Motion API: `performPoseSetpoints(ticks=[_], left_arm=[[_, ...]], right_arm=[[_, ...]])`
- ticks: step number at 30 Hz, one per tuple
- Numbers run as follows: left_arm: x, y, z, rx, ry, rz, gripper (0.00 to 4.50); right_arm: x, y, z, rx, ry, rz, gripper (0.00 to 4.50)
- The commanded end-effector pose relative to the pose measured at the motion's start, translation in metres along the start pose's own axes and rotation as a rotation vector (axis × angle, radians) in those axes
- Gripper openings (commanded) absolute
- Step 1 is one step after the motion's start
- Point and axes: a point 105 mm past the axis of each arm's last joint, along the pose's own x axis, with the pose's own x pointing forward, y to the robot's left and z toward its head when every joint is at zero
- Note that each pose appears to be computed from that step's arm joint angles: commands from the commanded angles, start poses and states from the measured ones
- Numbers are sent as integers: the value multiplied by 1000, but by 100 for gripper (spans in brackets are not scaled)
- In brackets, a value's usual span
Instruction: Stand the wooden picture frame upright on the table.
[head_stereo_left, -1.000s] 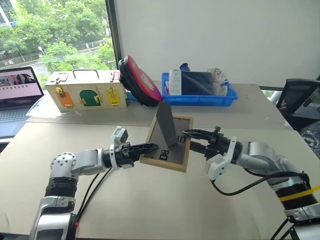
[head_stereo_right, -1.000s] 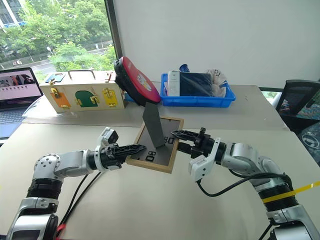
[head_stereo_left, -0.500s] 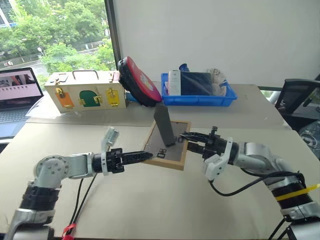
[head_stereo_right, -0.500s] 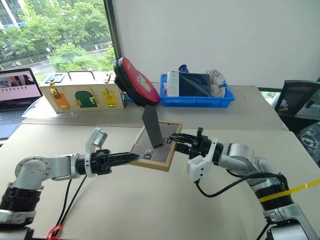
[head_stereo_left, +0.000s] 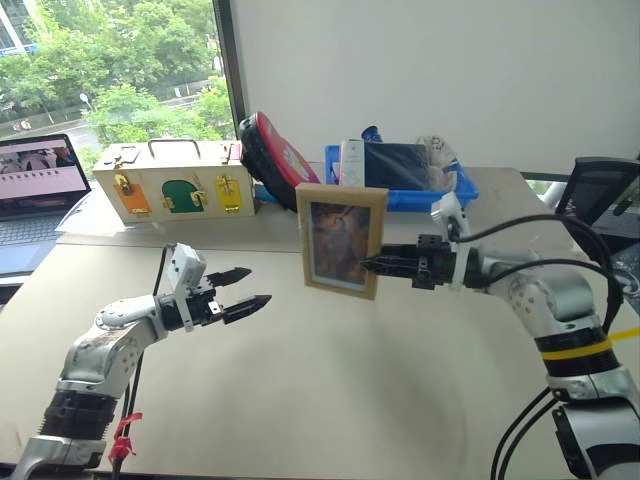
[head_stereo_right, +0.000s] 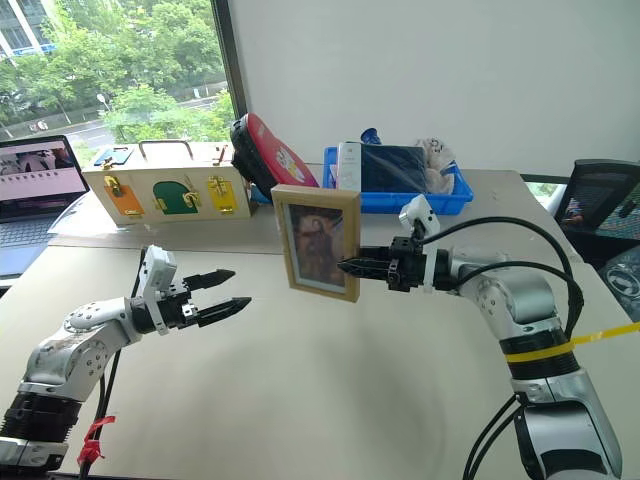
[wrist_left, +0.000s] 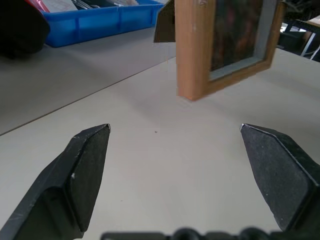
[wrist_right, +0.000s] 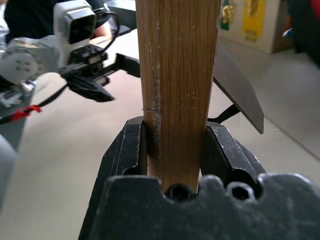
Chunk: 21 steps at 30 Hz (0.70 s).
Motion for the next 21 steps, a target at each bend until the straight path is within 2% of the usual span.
performPoseSetpoints(ticks=[1, 5, 10, 12, 17, 21], left_arm=[[-3, -3, 13, 68, -22, -11, 450], [-5, -4, 12, 59, -26, 5, 450], [-7, -6, 10, 56, -12, 11, 450], [-11, -8, 7, 29, 1, 6, 450], [-15, -9, 2, 10, 17, 12, 450], [-15, -7, 0, 9, 23, 17, 450]], right_arm=[[9, -6, 5, -9, -24, 25, 119], [15, -20, -4, 10, -49, 22, 119], [12, -47, -33, 45, -29, -62, 119], [7, -58, -46, 141, -57, -102, 119], [10, -48, -76, 290, -45, -35, 119], [16, -41, -84, 349, -59, -10, 119]])
